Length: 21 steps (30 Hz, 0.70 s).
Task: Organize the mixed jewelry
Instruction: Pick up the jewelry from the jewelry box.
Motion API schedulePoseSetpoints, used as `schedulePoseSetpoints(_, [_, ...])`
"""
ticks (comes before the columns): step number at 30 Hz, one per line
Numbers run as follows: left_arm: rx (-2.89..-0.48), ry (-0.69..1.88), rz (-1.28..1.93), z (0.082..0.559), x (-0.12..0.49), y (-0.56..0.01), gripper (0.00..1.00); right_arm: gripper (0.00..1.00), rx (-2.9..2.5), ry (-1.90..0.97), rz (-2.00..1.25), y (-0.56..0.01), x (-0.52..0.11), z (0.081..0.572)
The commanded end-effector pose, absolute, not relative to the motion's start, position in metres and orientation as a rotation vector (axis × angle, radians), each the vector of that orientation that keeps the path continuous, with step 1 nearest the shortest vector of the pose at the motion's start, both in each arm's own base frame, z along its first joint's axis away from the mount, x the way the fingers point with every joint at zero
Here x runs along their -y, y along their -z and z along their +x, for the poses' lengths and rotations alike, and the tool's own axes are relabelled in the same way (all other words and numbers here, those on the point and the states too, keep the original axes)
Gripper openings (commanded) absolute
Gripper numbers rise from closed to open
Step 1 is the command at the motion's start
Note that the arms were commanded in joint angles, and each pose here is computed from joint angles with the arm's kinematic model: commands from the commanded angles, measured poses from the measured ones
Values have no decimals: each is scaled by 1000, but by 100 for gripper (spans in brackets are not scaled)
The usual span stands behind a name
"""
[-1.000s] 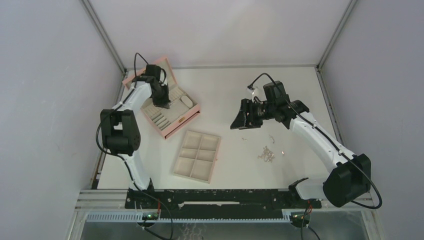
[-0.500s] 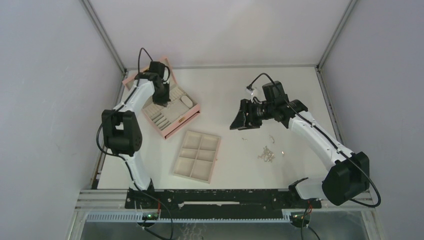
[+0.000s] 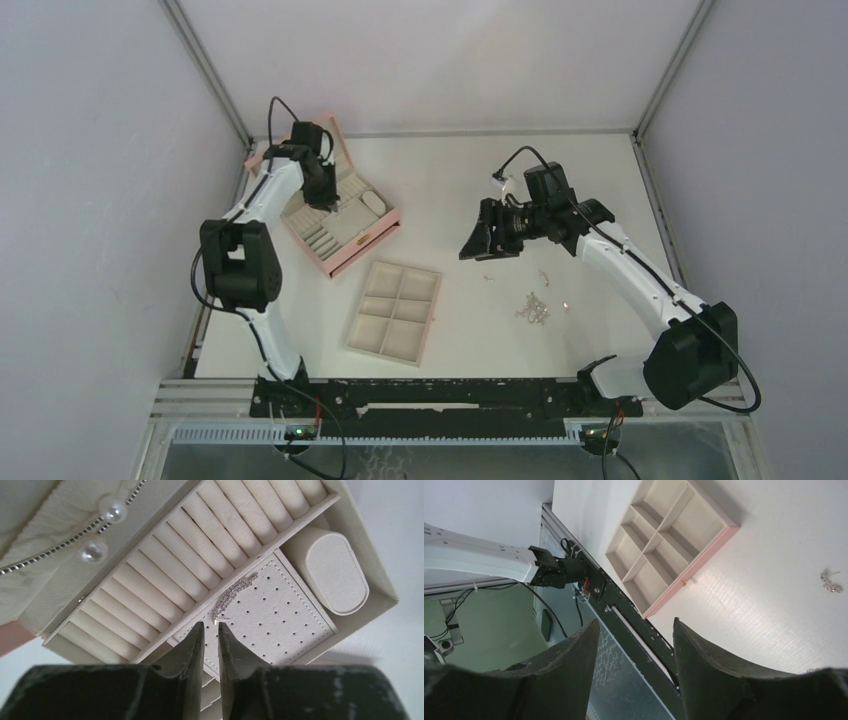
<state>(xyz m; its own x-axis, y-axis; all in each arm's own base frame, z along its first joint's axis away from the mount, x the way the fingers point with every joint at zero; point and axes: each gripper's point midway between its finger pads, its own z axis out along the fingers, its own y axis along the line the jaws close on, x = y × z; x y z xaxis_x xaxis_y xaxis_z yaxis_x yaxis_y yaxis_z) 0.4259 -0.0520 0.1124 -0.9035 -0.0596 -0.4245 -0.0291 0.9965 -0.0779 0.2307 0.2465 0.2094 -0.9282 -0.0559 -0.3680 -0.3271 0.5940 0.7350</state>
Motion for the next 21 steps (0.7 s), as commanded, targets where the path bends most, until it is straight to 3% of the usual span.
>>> schedulePoseSetpoints(1, [-2639, 179, -80, 443, 59, -124, 21, 65, -2483, -1271, -330, -216, -249, 235])
schedulePoseSetpoints(14, [-2675, 178, -82, 444, 59, -109, 21, 64, -2490, -1271, -335, -215, -249, 234])
schedulePoseSetpoints(21, [-2688, 166, -83, 442, 58, -106, 14, 64, -2491, -1271, -330, -215, -249, 234])
